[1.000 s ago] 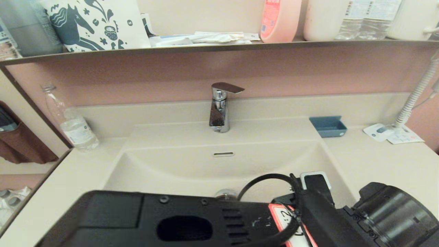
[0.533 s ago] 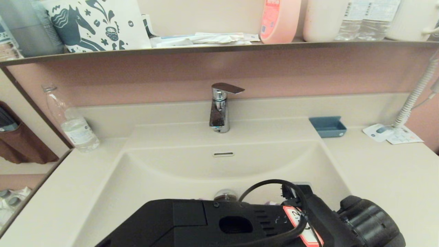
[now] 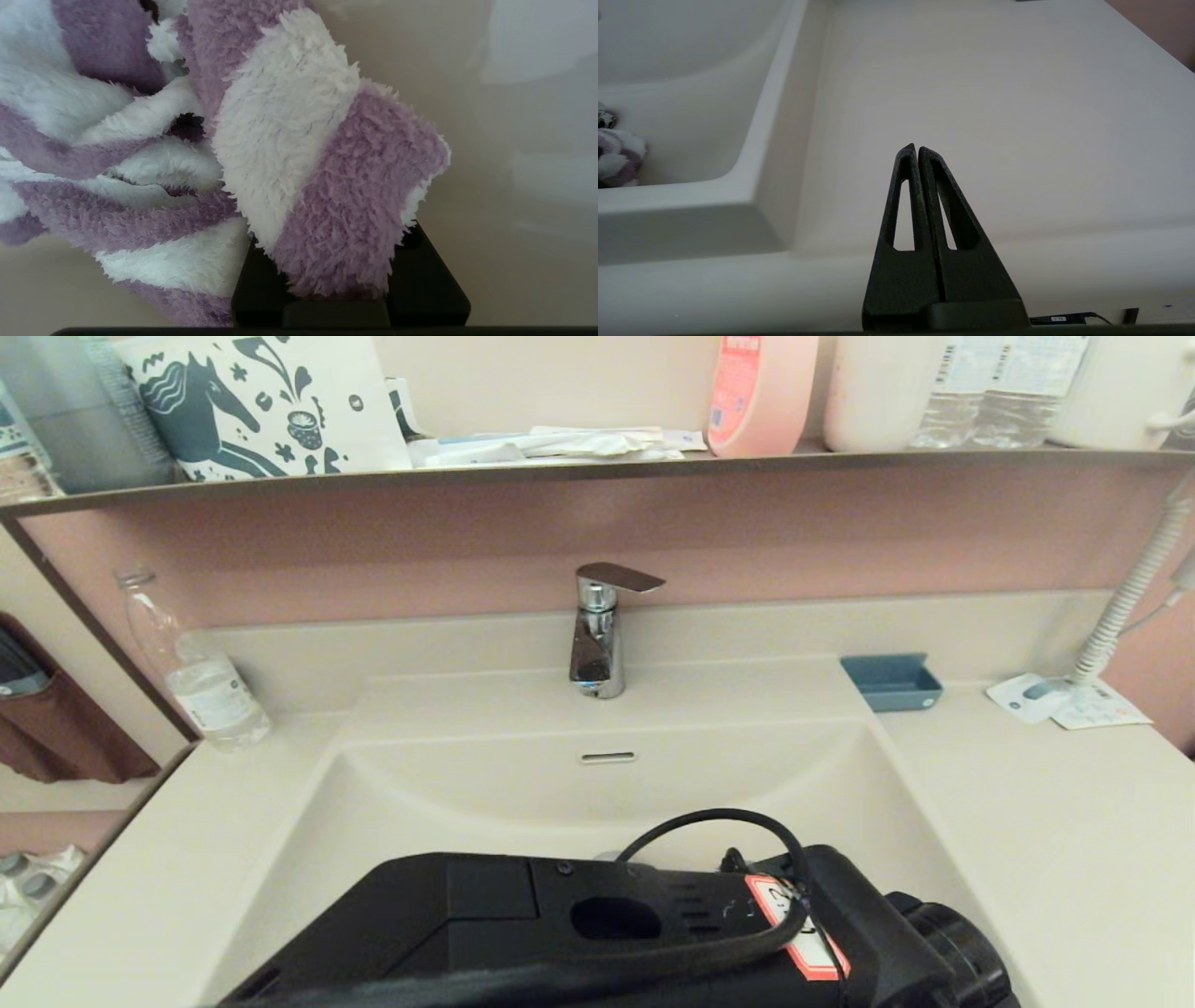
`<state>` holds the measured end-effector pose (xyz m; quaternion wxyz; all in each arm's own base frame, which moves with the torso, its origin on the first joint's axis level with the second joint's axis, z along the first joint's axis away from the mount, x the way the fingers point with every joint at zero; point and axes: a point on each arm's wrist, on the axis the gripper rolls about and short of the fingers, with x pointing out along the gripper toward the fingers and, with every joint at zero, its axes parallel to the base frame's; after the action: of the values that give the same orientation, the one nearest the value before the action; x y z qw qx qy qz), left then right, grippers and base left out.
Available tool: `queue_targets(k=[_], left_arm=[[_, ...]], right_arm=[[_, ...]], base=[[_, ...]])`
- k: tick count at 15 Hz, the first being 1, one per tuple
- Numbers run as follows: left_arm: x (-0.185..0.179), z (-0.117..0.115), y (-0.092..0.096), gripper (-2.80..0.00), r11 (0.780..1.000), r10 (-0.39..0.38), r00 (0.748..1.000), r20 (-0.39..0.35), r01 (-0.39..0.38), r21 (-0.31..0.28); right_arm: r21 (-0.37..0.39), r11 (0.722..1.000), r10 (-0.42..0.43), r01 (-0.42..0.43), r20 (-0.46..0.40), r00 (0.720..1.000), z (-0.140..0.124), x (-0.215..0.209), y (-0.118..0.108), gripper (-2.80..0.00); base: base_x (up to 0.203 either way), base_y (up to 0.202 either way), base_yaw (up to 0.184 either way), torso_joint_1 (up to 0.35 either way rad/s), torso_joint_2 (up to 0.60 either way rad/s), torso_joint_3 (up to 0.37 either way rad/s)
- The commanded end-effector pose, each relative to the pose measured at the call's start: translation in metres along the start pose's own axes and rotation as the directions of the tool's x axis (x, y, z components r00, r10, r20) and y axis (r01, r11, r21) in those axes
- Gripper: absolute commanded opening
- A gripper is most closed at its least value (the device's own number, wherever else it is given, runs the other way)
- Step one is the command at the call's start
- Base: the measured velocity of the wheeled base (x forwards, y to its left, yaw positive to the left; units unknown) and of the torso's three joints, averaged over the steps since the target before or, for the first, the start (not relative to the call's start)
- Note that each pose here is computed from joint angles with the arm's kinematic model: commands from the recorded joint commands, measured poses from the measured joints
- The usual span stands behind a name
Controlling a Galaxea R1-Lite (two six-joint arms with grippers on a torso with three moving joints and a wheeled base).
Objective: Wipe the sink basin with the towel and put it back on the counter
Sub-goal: Wipe the sink
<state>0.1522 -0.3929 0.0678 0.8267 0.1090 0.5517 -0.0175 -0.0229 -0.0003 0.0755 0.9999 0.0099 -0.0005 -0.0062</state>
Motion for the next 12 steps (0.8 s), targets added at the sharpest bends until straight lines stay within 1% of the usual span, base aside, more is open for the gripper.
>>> queue_targets(k=[1,2,5,7,9,12], left_arm=[[0.016,0.001,0.015,-2.80,0.997,0.071,0.997,-0.041,-0.071,-0.010],[0.023,0.001,0.023,-2.80,0.995,0.096,0.994,-0.056,-0.097,-0.015],[0.034,0.026,0.050,-2.80,0.988,0.108,0.992,-0.066,-0.114,-0.102],[0.037,0.040,0.063,-2.80,0.983,0.115,0.991,-0.072,-0.124,-0.134],[0.046,0.046,0.075,-2.80,0.979,0.137,0.986,-0.095,-0.150,-0.140],[0.058,0.041,0.086,-2.80,0.971,0.179,0.974,-0.139,-0.198,-0.132]], right_arm=[[0.000,1.000,0.000,0.000,-0.001,1.000,0.000,0.000,0.000,-2.80],[0.000,1.000,0.000,0.000,-0.001,1.000,0.000,0.000,0.000,-2.80],[0.000,1.000,0.000,0.000,-0.001,1.000,0.000,0.000,0.000,-2.80],[0.000,1.000,0.000,0.000,-0.001,1.000,0.000,0.000,0.000,-2.80],[0.000,1.000,0.000,0.000,-0.001,1.000,0.000,0.000,0.000,-2.80],[0.000,1.000,0.000,0.000,-0.001,1.000,0.000,0.000,0.000,-2.80]], base=[[0.000,0.000,0.000,0.000,0.00,0.000],[0.000,0.000,0.000,0.000,0.00,0.000],[0.000,0.000,0.000,0.000,0.00,0.000],[0.000,0.000,0.000,0.000,0.00,0.000],[0.000,0.000,0.000,0.000,0.00,0.000],[0.000,0.000,0.000,0.000,0.00,0.000]])
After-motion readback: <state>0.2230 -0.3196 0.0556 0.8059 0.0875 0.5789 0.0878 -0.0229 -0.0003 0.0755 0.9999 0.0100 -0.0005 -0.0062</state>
